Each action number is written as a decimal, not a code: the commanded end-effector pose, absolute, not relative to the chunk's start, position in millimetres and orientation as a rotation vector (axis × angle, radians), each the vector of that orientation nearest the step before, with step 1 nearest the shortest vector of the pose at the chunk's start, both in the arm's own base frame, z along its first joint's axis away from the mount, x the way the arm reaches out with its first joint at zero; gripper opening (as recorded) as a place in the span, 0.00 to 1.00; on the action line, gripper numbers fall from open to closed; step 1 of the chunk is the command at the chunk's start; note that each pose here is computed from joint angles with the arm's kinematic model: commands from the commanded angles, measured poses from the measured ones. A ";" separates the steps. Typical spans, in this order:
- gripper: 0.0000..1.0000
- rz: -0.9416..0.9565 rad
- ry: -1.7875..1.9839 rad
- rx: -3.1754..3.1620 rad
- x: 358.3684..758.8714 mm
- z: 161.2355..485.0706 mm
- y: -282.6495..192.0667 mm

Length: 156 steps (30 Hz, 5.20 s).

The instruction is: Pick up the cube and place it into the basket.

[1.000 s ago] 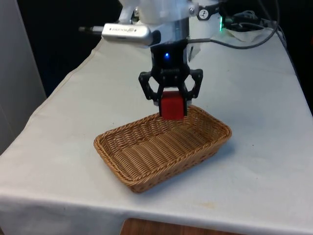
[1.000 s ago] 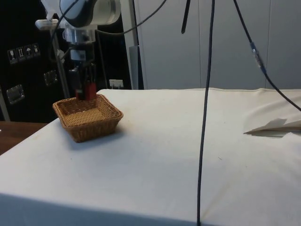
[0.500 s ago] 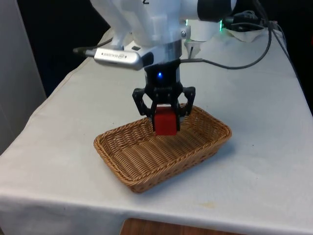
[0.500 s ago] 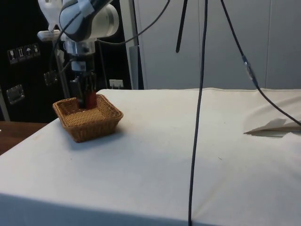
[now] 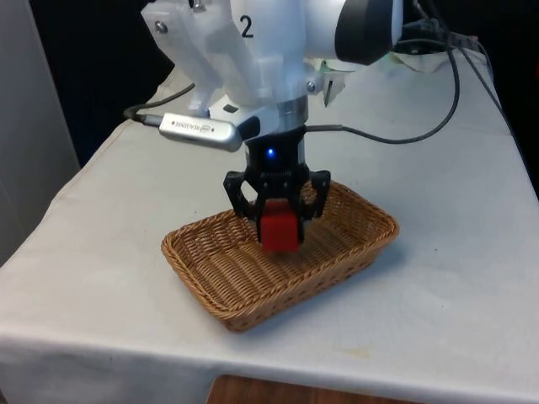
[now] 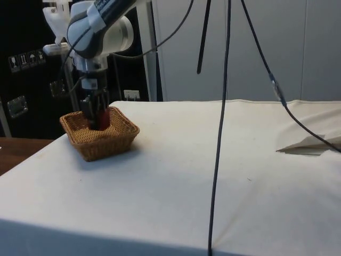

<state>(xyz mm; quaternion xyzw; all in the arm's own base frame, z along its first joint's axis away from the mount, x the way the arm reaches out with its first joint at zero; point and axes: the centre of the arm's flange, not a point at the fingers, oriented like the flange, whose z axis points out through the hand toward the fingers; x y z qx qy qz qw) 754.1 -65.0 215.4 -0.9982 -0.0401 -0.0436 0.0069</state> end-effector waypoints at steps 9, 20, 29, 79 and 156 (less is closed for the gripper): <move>0.00 -0.130 -0.127 -3.128 759.1 200.3 -66.2; 0.00 -0.125 -0.134 -3.136 761.2 192.9 -67.2; 0.69 -0.125 -0.133 -3.138 761.2 192.4 -67.8; 1.00 -0.111 -0.158 -3.150 760.9 286.3 -60.1; 1.00 -0.041 -0.181 -3.063 656.9 366.3 -37.3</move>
